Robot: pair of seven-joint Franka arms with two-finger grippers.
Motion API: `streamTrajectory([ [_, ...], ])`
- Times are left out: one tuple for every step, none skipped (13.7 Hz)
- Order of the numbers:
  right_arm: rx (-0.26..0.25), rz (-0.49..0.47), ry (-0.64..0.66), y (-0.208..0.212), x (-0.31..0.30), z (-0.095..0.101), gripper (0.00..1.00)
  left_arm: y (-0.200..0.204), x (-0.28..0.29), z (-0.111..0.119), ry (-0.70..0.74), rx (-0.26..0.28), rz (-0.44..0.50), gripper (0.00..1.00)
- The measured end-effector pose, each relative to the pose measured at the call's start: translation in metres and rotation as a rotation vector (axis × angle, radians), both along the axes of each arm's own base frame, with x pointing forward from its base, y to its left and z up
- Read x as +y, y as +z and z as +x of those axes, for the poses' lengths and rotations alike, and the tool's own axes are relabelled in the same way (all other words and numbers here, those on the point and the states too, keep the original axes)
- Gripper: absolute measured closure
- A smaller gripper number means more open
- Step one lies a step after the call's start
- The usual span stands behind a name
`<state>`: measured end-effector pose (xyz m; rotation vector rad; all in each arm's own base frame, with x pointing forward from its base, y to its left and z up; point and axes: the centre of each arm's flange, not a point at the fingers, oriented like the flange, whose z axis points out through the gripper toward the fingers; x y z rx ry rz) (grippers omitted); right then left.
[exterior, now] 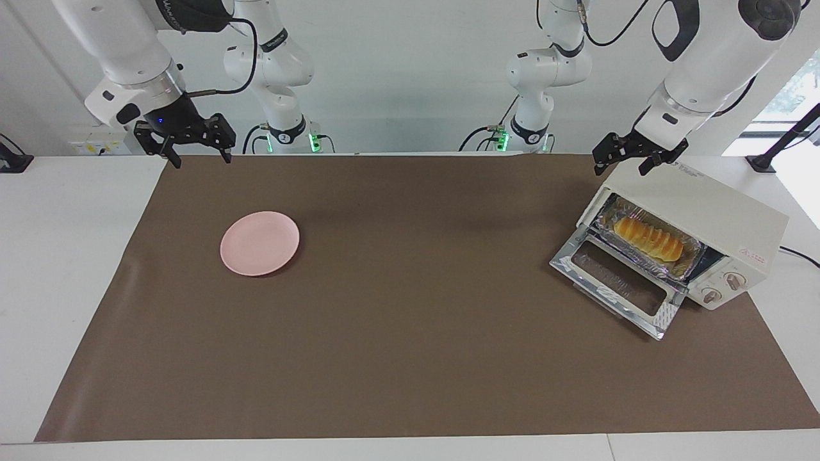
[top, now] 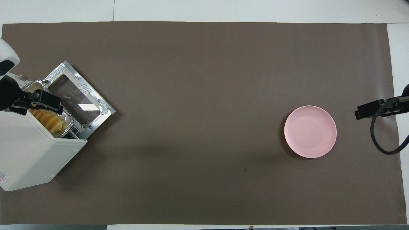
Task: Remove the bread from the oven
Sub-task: 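Reach the left gripper into the toaster oven toward the foil tray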
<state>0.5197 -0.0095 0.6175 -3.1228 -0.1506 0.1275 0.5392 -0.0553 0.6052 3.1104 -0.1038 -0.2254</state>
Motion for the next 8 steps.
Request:
streamTrajectory([
  [0.000,0.000,0.000,0.0000,0.0000,0.0000,0.00,0.0000,0.0000,0.0000,0.000,0.000,0.000,0.00],
  [0.000,0.000,0.000,0.0000,0.0000,0.0000,0.00,0.0001,0.0001,0.0001,0.000,-0.001,0.000,0.00],
  [0.000,0.000,0.000,0.0000,0.0000,0.0000,0.00,0.0001,0.0002,0.0001,0.000,-0.001,0.000,0.00],
  [0.000,0.000,0.000,0.0000,0.0000,0.0000,0.00,-0.0004,0.0002,0.0001,0.000,0.000,0.000,0.00],
  [0.000,0.000,0.000,0.0000,0.0000,0.0000,0.00,-0.0019,-0.0001,0.0008,0.000,-0.004,0.000,0.00],
  [0.000,0.000,0.000,0.0000,0.0000,0.0000,0.00,-0.0035,0.0001,0.0029,0.004,-0.017,-0.001,0.00],
  [0.000,0.000,0.000,0.0000,0.0000,0.0000,0.00,-0.0040,0.0009,0.0059,0.020,-0.038,-0.002,0.00],
  [0.000,0.000,0.000,0.0000,0.0000,0.0000,0.00,-0.0037,0.0014,0.0099,0.056,-0.068,-0.001,0.00],
])
